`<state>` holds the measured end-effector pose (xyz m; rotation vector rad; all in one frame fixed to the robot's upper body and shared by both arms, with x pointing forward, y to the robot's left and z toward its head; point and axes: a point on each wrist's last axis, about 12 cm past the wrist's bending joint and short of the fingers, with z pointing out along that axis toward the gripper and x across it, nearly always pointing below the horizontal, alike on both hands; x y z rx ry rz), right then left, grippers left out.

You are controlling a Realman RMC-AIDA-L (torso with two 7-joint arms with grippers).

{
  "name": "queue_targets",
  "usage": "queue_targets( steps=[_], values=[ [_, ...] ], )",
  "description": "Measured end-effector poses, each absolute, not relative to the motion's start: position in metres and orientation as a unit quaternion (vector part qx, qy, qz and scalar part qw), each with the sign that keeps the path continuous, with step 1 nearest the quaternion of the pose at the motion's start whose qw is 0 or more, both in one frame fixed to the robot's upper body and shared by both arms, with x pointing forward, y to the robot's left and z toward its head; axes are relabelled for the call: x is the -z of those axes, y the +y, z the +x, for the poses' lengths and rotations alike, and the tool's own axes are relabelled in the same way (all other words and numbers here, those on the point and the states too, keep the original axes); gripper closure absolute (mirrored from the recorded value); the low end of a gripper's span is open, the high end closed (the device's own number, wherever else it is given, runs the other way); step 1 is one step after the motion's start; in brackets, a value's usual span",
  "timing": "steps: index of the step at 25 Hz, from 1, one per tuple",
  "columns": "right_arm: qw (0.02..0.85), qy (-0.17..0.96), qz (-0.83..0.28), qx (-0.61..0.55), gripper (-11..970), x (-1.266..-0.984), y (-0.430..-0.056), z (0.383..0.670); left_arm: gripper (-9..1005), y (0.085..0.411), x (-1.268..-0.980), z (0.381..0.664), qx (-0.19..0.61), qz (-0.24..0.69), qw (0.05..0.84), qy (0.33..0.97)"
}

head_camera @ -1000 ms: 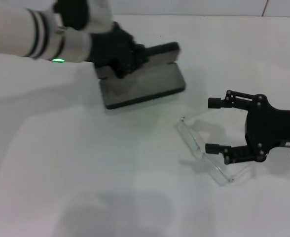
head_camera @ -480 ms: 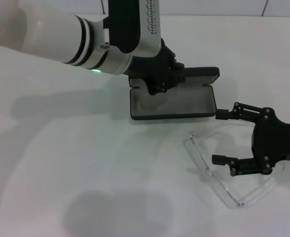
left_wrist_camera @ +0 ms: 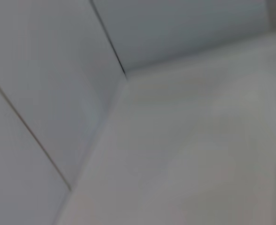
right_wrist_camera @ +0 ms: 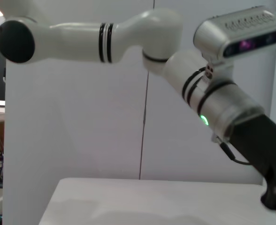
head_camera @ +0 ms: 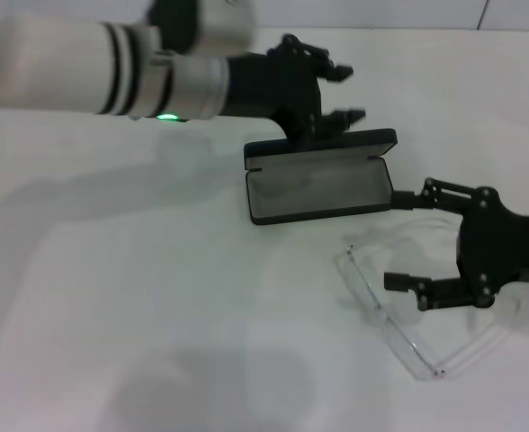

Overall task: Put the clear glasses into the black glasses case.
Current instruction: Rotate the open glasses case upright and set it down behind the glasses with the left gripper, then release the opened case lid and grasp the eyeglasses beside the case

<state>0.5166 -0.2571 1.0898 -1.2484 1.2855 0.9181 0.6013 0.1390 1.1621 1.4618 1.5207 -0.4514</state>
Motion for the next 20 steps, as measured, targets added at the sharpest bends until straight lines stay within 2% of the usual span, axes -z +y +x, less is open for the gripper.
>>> queue_targets(
  steps=[2, 4, 7, 10, 15, 20],
  values=[
    [0.528, 0.544, -0.522, -0.391, 89, -1.097, -0.256, 0.521, 508, 0.151, -1.161, 0.598, 0.232, 0.548, 0.508, 0.623],
    [0.509, 0.558, -0.520, -0.398, 90, -1.106, -0.256, 0.526, 508, 0.165, -1.156, 0.594, 0.266, 0.503, 0.536, 0.624],
    [0.441, 0.602, -0.524, -0.411, 90, -1.128, -0.253, 0.534, 508, 0.197, -1.143, 0.581, 0.311, 0.431, 0.568, 0.628],
    [0.335, 0.670, -0.527, -0.402, 90, -1.155, -0.238, 0.543, 508, 0.217, -1.129, 0.572, 0.335, 0.398, 0.569, 0.637],
    [0.192, 0.775, -0.512, -0.318, 90, -1.188, -0.200, 0.562, 509, 0.224, -1.122, 0.566, 0.338, 0.400, 0.559, 0.643],
    [0.102, 0.826, -0.491, -0.257, 109, -1.189, -0.166, 0.574, 509, 0.219, -1.118, 0.566, 0.332, 0.422, 0.544, 0.644]
  ],
)
